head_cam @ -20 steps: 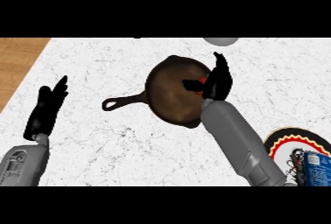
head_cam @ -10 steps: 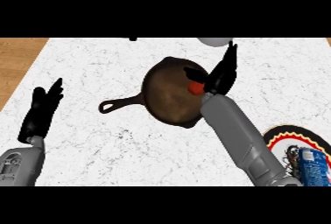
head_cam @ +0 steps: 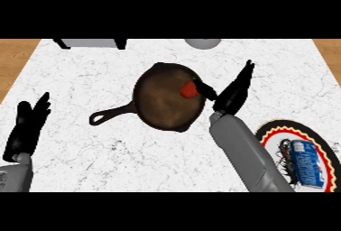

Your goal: Pick the bell pepper from the plate and place it in the pan

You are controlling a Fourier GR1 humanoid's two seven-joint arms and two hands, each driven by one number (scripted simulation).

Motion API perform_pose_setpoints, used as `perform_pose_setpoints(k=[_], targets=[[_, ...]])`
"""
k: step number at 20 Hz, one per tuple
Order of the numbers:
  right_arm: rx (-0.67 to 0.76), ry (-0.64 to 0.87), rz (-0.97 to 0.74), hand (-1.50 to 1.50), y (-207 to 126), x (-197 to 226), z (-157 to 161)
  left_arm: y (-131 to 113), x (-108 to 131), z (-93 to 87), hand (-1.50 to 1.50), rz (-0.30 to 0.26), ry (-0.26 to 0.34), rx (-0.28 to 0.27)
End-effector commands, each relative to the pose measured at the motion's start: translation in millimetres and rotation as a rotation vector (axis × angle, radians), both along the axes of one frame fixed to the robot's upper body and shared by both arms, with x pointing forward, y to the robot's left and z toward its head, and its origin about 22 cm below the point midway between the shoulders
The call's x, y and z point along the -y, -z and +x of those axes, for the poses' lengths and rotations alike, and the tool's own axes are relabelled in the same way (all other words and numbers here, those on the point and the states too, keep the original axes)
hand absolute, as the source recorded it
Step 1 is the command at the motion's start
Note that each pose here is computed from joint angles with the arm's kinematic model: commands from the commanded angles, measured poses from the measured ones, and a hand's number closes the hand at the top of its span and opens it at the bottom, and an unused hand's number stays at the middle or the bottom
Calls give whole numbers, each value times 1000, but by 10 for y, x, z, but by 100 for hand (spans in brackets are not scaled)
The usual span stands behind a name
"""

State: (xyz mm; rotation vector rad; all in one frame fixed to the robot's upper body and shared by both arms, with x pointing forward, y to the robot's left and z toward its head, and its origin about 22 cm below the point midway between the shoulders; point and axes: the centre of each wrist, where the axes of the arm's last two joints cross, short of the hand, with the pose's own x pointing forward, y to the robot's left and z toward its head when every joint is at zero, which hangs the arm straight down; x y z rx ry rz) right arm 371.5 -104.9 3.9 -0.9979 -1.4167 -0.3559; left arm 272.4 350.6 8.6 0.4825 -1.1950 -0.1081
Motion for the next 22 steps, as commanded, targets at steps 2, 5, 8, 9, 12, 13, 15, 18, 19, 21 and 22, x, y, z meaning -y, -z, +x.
perform_pose_setpoints(k=[2,5,8,9,12,13,15,18,19,21,22], targets=[[69,50,57,-150,150,117,-422,112,-15,-103,0,3,-55,-20],[72,13,51,-150,203,244,-771,-51,-165,-130,0,2,-82,-9],[62,-27,79,-150,179,341,-1170,110,-50,-242,0,2,-69,-13],[66,-39,75,-150,156,359,-1285,-14,-124,-123,0,5,-73,-11],[20,-49,62,-150,172,553,-1787,-64,-152,-140,0,9,-71,3],[42,-29,63,-150,89,626,-1887,106,-39,-146,0,5,-64,-2],[18,-35,46,-150,49,737,-2246,138,-103,-250,0,7,-62,-1],[40,-45,29,-150,-175,765,-2605,25,-145,-104,0,11,-74,10],[43,-25,25,-150,-287,846,-2643,87,-205,-189,0,-4,-49,11],[9,-22,28,-150,-331,987,-2851,19,-94,-235,0,-1,-23,-3],[16,-38,16,-150,-492,930,-2973,-54,3,-133,0,1,-41,15]])
